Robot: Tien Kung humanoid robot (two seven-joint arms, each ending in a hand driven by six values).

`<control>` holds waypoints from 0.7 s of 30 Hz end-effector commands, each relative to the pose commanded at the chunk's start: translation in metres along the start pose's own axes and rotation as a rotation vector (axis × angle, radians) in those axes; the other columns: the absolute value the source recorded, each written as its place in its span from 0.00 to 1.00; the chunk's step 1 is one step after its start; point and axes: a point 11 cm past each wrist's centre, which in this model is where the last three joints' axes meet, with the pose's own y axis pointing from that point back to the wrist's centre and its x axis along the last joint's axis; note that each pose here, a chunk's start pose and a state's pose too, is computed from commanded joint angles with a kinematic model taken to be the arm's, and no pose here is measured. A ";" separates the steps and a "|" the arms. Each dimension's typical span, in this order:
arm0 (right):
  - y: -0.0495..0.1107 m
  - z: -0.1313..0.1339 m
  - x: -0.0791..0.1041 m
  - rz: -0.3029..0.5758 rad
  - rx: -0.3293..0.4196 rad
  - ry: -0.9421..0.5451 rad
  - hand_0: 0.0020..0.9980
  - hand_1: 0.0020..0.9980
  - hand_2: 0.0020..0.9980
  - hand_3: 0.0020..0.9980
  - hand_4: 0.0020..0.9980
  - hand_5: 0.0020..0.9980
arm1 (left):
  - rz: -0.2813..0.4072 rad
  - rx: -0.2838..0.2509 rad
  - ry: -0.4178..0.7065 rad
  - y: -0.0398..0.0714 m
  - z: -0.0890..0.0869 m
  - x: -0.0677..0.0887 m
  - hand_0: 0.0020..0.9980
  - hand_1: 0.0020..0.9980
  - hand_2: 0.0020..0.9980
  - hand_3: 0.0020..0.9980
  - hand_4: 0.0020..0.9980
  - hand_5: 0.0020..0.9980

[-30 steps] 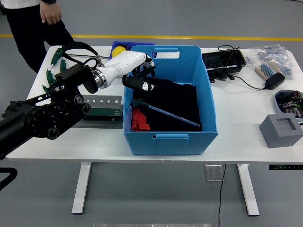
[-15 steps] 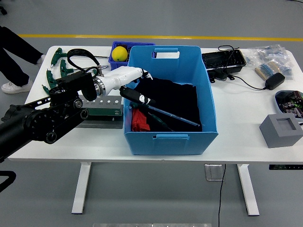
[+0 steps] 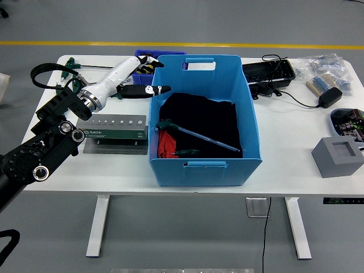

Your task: Lift tool from toolbox,place it in box,lift tool from toolbox,place it in box

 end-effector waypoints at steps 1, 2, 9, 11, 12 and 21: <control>0.000 0.000 0.000 0.000 -0.001 0.000 0.65 0.63 0.70 0.56 0.77 0.67 | 0.036 0.011 0.055 0.004 -0.004 0.007 0.71 0.77 0.84 0.77 0.97 0.65; 0.000 0.001 0.000 0.000 -0.002 0.000 0.65 0.63 0.70 0.56 0.77 0.67 | 0.067 0.020 0.111 0.008 -0.008 0.012 0.71 0.75 0.83 0.77 0.97 0.66; 0.000 0.002 -0.002 -0.001 -0.003 0.000 0.65 0.63 0.70 0.56 0.77 0.67 | 0.294 0.093 0.538 0.051 -0.050 0.043 0.70 0.74 0.82 0.77 0.96 0.68; 0.000 0.003 -0.003 -0.001 -0.004 -0.001 0.65 0.63 0.70 0.56 0.77 0.67 | 0.368 0.111 0.657 0.069 -0.065 0.047 0.70 0.74 0.82 0.77 0.96 0.68; 0.000 0.004 -0.004 0.000 -0.005 -0.003 0.65 0.63 0.70 0.56 0.77 0.67 | 0.402 0.118 0.699 0.076 -0.072 0.050 0.70 0.74 0.82 0.77 0.96 0.68; 0.000 0.007 -0.007 0.002 -0.008 -0.011 0.65 0.62 0.70 0.56 0.77 0.67 | 0.542 0.089 0.827 0.107 -0.092 0.064 0.80 0.84 0.92 0.78 0.96 0.76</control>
